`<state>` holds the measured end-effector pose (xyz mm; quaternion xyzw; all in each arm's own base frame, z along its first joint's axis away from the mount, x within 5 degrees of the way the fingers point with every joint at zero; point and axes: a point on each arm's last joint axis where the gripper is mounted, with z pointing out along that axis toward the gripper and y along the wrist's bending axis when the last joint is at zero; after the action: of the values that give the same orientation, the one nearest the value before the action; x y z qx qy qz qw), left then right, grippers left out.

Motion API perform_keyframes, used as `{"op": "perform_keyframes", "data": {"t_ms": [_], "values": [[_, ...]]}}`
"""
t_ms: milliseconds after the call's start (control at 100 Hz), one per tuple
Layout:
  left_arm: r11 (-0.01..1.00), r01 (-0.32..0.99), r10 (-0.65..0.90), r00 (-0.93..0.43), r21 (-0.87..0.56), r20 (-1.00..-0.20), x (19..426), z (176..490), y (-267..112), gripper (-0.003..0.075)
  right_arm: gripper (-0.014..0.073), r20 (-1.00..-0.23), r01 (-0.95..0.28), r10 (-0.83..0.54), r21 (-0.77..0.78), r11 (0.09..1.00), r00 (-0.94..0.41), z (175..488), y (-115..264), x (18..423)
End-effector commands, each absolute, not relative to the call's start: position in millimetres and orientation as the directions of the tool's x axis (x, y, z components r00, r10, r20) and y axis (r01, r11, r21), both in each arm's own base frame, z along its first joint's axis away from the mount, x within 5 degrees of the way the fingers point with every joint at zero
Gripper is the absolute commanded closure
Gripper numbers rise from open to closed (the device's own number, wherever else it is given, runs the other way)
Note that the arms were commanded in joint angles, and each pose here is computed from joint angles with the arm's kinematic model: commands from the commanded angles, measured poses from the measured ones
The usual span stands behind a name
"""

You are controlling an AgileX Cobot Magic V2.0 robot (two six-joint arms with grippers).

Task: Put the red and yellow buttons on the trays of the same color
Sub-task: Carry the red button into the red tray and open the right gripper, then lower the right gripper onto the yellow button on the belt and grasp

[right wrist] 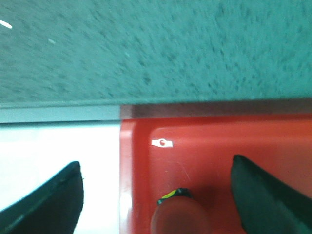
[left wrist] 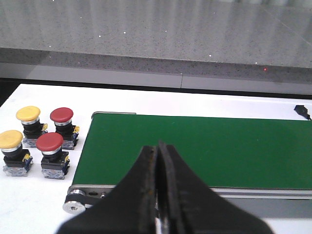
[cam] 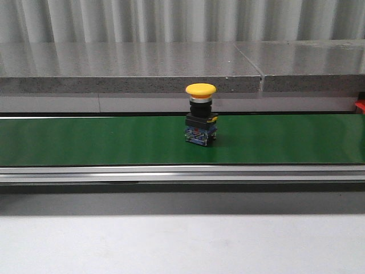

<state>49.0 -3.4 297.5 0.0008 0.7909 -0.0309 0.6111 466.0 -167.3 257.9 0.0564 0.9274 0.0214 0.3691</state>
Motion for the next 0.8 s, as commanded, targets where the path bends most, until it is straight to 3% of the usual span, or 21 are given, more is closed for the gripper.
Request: {"op": "perform_keyframes", "data": {"t_ms": [0,400,790], "values": [[0.997,0.051,-0.050,-0.157,-0.058,-0.986,49.8,312.7,-4.0,0.0741,-0.0018,-0.774,0.070,0.091,0.060,0.996,-0.627,324.5,-162.0,450.7],[0.997,0.051,-0.050,-0.157,-0.058,-0.986,49.8,312.7,-4.0,0.0741,-0.0018,-0.804,-0.065,-0.010,0.036,0.997,-0.594,395.1,-109.3,408.6],[0.997,0.051,-0.050,-0.157,-0.058,-0.986,49.8,312.7,-4.0,0.0741,-0.0018,-0.763,-0.258,-0.194,-0.037,0.965,-0.617,380.2,-36.0,329.4]]}}
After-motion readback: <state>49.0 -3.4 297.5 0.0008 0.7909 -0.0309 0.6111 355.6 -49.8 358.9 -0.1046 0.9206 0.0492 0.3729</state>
